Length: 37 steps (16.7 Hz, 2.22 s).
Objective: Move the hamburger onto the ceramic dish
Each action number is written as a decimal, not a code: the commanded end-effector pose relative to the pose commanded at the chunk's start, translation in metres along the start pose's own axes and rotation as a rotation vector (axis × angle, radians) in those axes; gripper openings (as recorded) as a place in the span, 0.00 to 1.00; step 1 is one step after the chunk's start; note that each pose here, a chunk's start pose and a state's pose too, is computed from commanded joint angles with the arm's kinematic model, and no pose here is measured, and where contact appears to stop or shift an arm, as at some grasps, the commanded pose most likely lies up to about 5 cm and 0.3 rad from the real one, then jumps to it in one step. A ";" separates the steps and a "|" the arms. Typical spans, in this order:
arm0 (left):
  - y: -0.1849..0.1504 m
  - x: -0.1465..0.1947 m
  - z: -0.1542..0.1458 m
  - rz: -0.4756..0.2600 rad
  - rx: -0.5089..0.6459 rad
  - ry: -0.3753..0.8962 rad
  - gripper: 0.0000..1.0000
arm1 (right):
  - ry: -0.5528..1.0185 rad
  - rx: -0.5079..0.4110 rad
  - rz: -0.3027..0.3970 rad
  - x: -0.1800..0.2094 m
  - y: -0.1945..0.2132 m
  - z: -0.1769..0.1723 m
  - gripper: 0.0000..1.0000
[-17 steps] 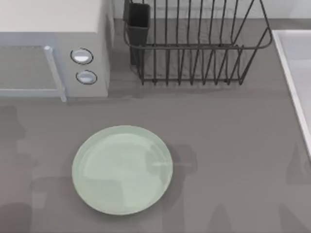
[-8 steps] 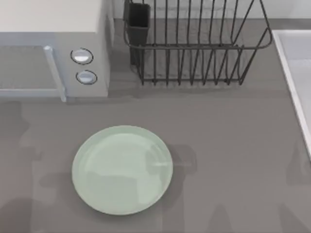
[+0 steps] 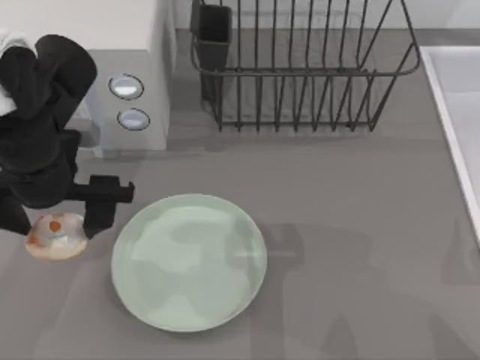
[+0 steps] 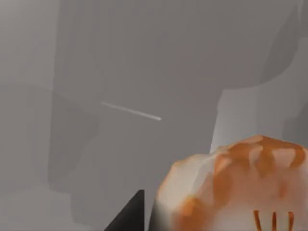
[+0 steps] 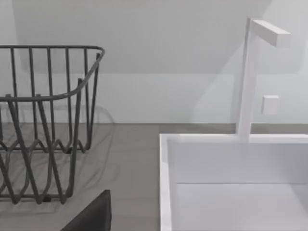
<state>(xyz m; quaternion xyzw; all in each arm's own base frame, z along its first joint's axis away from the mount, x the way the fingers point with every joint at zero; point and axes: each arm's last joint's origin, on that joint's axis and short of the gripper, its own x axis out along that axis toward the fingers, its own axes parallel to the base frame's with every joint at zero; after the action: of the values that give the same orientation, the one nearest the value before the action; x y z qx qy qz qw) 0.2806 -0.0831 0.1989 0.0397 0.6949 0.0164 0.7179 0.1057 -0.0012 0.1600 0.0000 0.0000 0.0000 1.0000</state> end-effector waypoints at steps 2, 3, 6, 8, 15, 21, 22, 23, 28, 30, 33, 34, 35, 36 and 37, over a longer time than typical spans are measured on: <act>-0.047 0.003 -0.003 0.011 0.006 -0.016 0.00 | 0.000 0.000 0.000 0.000 0.000 0.000 1.00; -0.069 0.003 -0.007 0.013 0.009 -0.034 0.00 | 0.000 0.000 0.000 0.000 0.000 0.000 1.00; -0.119 0.001 -0.016 0.001 0.006 -0.110 0.00 | 0.000 0.000 0.000 0.000 0.000 0.000 1.00; -0.136 -0.002 -0.019 -0.014 0.000 -0.156 0.00 | 0.000 0.000 0.000 0.000 0.000 0.000 1.00; -0.137 0.003 -0.019 -0.017 -0.003 -0.162 0.00 | 0.000 0.000 0.000 0.000 0.000 0.000 1.00; -0.140 0.041 -0.014 -0.019 -0.002 -0.166 0.00 | 0.000 0.000 0.000 0.000 0.000 0.000 1.00; -0.139 0.042 -0.014 -0.018 -0.002 -0.166 0.00 | 0.000 0.000 0.000 0.000 0.000 0.000 1.00; -0.139 0.042 -0.014 -0.018 -0.002 -0.166 0.00 | 0.000 0.000 0.000 0.000 0.000 0.000 1.00; -0.139 0.042 -0.014 -0.018 -0.002 -0.166 0.23 | 0.000 0.000 0.000 0.000 0.000 0.000 1.00; -0.139 0.042 -0.014 -0.018 -0.002 -0.166 0.38 | 0.000 0.000 0.000 0.000 0.000 0.000 1.00; -0.139 0.042 -0.014 -0.018 -0.002 -0.166 0.60 | 0.000 0.000 0.000 0.000 0.000 0.000 1.00; -0.139 0.042 -0.014 -0.018 -0.002 -0.166 0.68 | 0.000 0.000 0.000 0.000 0.000 0.000 1.00; -0.139 0.042 -0.014 -0.018 -0.002 -0.166 0.75 | 0.000 0.000 0.000 0.000 0.000 0.000 1.00; -0.139 0.042 -0.014 -0.018 -0.002 -0.166 0.83 | 0.000 0.000 0.000 0.000 0.000 0.000 1.00; -0.139 0.042 -0.014 -0.018 -0.002 -0.166 0.90 | 0.000 0.000 0.000 0.000 0.000 0.000 1.00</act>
<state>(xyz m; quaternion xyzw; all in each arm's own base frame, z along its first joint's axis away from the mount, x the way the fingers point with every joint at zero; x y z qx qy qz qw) 0.2636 -0.2183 0.1451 0.0340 0.6334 0.0073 0.7730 0.1057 -0.0012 0.1600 0.0000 0.0000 0.0000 1.0000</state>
